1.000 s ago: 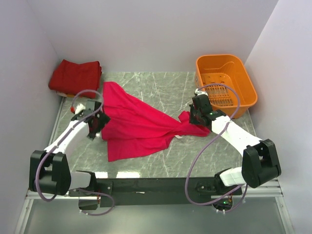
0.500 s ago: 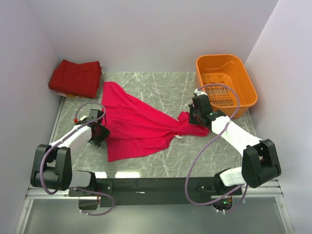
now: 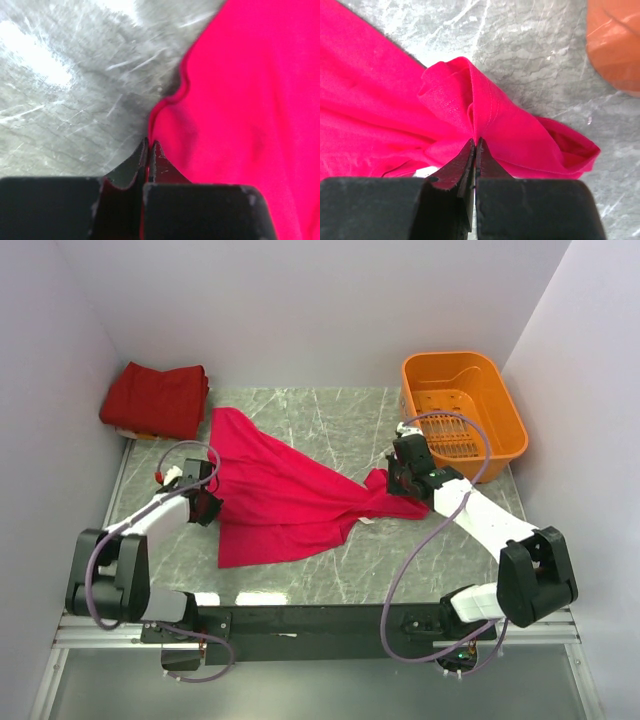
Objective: Fold and stack the t-shirts
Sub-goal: Flatten the tshirt out
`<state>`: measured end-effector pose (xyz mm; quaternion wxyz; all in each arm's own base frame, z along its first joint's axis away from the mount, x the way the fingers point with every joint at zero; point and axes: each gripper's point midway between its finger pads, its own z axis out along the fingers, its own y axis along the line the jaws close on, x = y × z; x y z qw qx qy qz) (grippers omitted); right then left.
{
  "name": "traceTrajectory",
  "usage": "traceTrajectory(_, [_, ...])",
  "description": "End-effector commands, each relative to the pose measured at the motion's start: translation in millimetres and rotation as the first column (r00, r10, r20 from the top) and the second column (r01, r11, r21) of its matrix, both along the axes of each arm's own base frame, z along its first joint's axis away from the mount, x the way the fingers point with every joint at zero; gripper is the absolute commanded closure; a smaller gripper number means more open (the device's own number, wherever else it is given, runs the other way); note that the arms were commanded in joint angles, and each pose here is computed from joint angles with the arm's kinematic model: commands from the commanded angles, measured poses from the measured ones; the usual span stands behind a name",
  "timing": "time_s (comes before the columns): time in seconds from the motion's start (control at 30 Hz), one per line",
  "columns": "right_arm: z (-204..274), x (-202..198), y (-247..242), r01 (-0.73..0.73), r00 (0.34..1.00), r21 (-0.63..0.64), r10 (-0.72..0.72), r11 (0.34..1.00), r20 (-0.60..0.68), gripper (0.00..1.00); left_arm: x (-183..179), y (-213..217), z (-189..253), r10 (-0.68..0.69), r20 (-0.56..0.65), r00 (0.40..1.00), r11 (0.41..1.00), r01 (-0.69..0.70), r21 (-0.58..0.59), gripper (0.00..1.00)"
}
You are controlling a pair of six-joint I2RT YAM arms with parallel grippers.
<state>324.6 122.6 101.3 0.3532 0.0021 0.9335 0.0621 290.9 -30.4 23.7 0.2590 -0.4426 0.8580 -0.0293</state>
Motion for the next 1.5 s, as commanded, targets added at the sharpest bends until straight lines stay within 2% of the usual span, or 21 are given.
traceTrajectory(0.0, [44,11,2,-0.012,0.989,0.004,0.012,1.000,0.145,1.00,22,6,54,-0.031,0.200,0.979,0.997,0.017,0.073,0.99])
traceTrajectory(0.1, [82,16,5,-0.010,0.967,0.038,0.000,0.999,0.255,1.00,39,8,126,-0.011,0.390,0.921,0.990,-0.046,0.136,0.99])
traceTrajectory(0.2, [127,16,2,-0.006,0.930,0.077,-0.023,0.997,0.368,1.00,46,8,176,-0.012,0.504,0.864,0.990,-0.062,0.129,0.99])
traceTrajectory(0.33, [200,9,-10,0.014,0.846,0.126,-0.079,0.992,0.528,1.00,46,23,258,0.048,0.645,0.763,0.980,-0.161,0.117,0.99])
traceTrajectory(0.5, [282,-20,-36,0.042,0.721,0.186,-0.159,0.982,0.675,1.00,19,39,367,0.049,0.823,0.565,0.973,-0.212,0.087,0.99])
traceTrajectory(0.67, [354,-58,-41,-0.061,0.608,0.233,-0.149,0.971,0.780,1.00,-12,39,434,0.012,0.897,0.441,0.982,-0.176,0.073,0.99])
traceTrajectory(0.77, [399,-82,-49,-0.100,0.536,0.232,-0.144,0.968,0.832,1.00,-43,43,484,0.009,0.945,0.327,0.986,-0.162,0.047,0.99])
traceTrajectory(0.8, [407,-89,-53,-0.099,0.524,0.225,-0.141,0.969,0.840,1.00,-57,45,506,0.004,0.962,0.272,0.986,-0.160,0.041,0.99])
traceTrajectory(0.87, [442,-110,-66,-0.105,0.458,0.229,-0.158,0.968,0.875,1.00,-85,49,539,-0.012,0.982,0.188,0.987,-0.155,0.042,0.99])
traceTrajectory(0.97, [483,-147,-78,-0.150,0.368,0.224,-0.156,0.963,0.917,1.00,-110,50,565,-0.034,0.990,0.133,0.989,-0.137,0.052,0.99])
traceTrajectory(1.1, [535,-202,-98,-0.202,0.227,0.224,-0.177,0.953,0.958,1.00,-154,51,599,-0.050,0.998,0.029,0.994,-0.097,0.052,0.99])
traceTrajectory(1.17, [549,-217,-105,-0.203,0.189,0.216,-0.178,0.955,0.966,1.00,-169,50,604,-0.057,0.998,0.007,0.995,-0.076,0.057,0.99])
traceTrajectory(1.3, [581,-260,-124,-0.219,0.070,0.214,-0.203,0.952,0.977,1.00,-200,48,616,-0.049,0.997,-0.055,0.998,-0.031,0.047,0.99])
traceTrajectory(1.4, [595,-279,-132,-0.224,0.010,0.204,-0.207,0.953,0.978,1.00,-213,41,622,-0.061,0.994,-0.088,0.998,0.016,0.062,0.99])
traceTrajectory(1.47, [599,-281,-131,-0.230,-0.002,0.190,-0.195,0.955,0.981,1.00,-215,37,624,-0.066,0.993,-0.097,0.997,0.039,0.070,0.99])
